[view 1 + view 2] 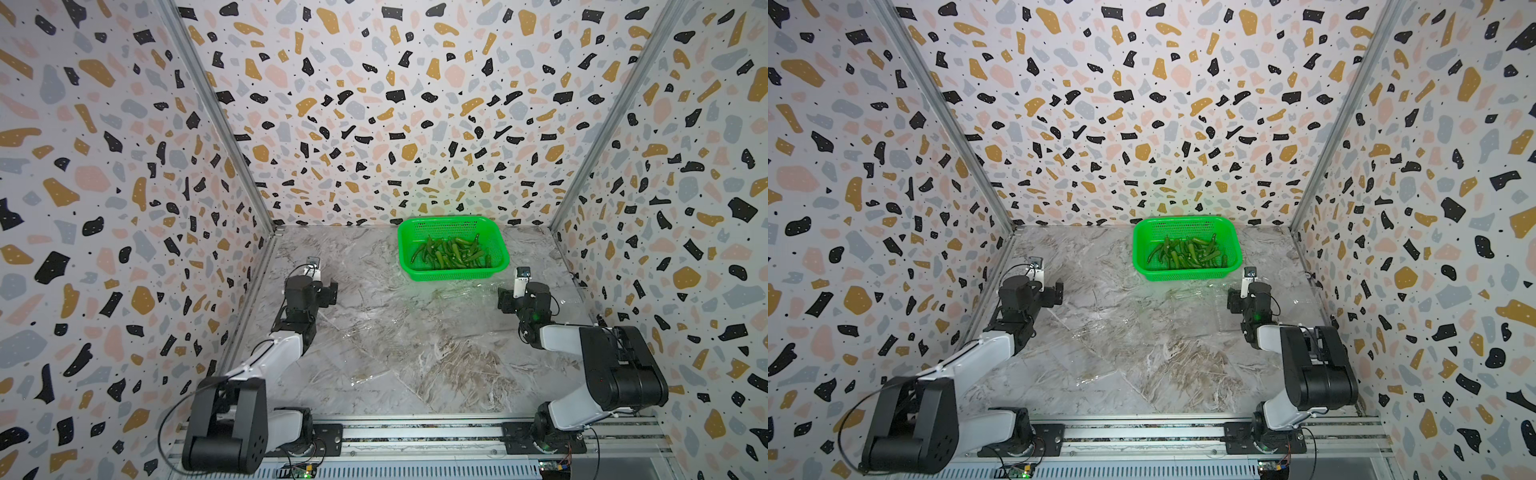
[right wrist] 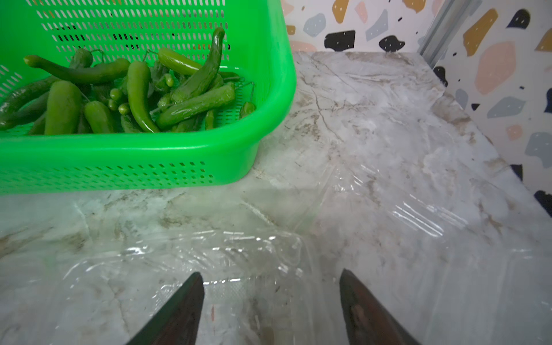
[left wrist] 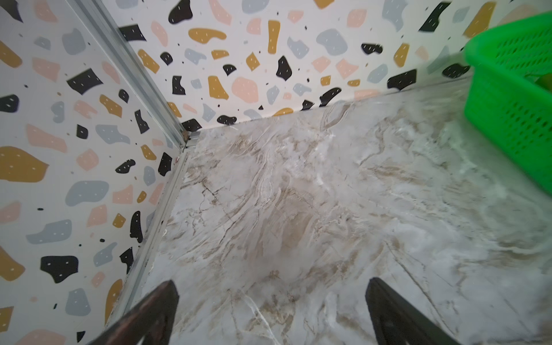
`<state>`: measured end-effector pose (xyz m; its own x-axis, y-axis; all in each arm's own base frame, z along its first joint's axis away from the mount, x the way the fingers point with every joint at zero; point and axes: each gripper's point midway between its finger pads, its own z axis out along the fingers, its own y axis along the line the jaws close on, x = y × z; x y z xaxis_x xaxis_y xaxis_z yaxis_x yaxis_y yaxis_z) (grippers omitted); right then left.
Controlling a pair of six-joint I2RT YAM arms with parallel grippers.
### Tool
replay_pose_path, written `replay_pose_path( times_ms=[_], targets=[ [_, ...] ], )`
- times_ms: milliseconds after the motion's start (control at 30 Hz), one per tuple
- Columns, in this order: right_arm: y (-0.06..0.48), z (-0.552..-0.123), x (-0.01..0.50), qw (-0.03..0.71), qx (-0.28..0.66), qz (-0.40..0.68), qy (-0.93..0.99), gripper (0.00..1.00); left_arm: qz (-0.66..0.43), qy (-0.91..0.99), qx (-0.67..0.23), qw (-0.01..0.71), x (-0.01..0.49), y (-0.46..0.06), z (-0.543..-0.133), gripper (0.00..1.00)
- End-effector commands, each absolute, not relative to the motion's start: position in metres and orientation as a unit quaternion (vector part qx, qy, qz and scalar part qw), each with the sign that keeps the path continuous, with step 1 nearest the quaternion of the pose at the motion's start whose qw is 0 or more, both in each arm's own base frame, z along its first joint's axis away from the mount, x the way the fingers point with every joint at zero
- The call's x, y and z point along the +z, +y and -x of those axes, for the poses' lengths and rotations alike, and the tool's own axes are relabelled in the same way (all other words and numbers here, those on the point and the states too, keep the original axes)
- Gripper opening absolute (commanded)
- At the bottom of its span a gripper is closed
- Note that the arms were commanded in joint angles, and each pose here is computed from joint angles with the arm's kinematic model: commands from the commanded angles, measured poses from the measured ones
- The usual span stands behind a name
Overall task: Take small green peppers out of containers
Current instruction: Reset both arms
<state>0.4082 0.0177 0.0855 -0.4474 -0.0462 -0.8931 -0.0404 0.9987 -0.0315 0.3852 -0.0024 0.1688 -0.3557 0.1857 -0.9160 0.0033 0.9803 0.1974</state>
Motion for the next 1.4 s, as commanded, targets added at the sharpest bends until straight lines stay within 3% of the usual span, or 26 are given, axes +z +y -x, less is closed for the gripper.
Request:
replay_pose_path(
  times_ms=[0, 233, 300, 500, 600, 733, 767, 1367],
  targets=[
    [0.019, -0.412, 0.105, 0.565, -0.003, 0.042, 0.824, 0.73, -0.048, 0.823, 0.04, 0.565, 0.152, -0.01, -0.361, 0.99],
    [0.025, -0.394, 0.116, 0.602, 0.006, 0.06, 0.796, 0.79, -0.076, 0.836, 0.023, 0.543, 0.118, -0.015, -0.357, 0.99],
    [0.026, -0.393, 0.117, 0.605, 0.006, 0.063, 0.794, 1.0, -0.073, 0.823, -0.021, 0.564, 0.123, -0.022, -0.359, 0.99],
    [0.03, -0.391, 0.117, 0.607, -0.002, 0.068, 0.792, 1.0, 0.023, 0.789, 0.019, 0.614, 0.106, 0.011, -0.368, 0.99],
    [0.03, -0.39, 0.117, 0.609, -0.002, 0.069, 0.79, 1.0, -0.02, 0.822, -0.006, 0.569, 0.098, -0.005, -0.369, 0.99],
    [0.027, -0.365, 0.127, 0.665, -0.005, 0.063, 0.744, 0.99, 0.037, 0.815, 0.029, 0.578, 0.1, 0.016, -0.37, 0.99],
    [0.028, -0.369, 0.121, 0.645, -0.005, 0.064, 0.762, 1.0, 0.049, 0.824, 0.038, 0.563, 0.097, 0.021, -0.371, 0.99],
    [0.027, -0.372, 0.119, 0.641, -0.003, 0.063, 0.765, 1.0, -0.003, 0.829, 0.024, 0.559, 0.095, 0.002, -0.377, 0.99]
  ],
)
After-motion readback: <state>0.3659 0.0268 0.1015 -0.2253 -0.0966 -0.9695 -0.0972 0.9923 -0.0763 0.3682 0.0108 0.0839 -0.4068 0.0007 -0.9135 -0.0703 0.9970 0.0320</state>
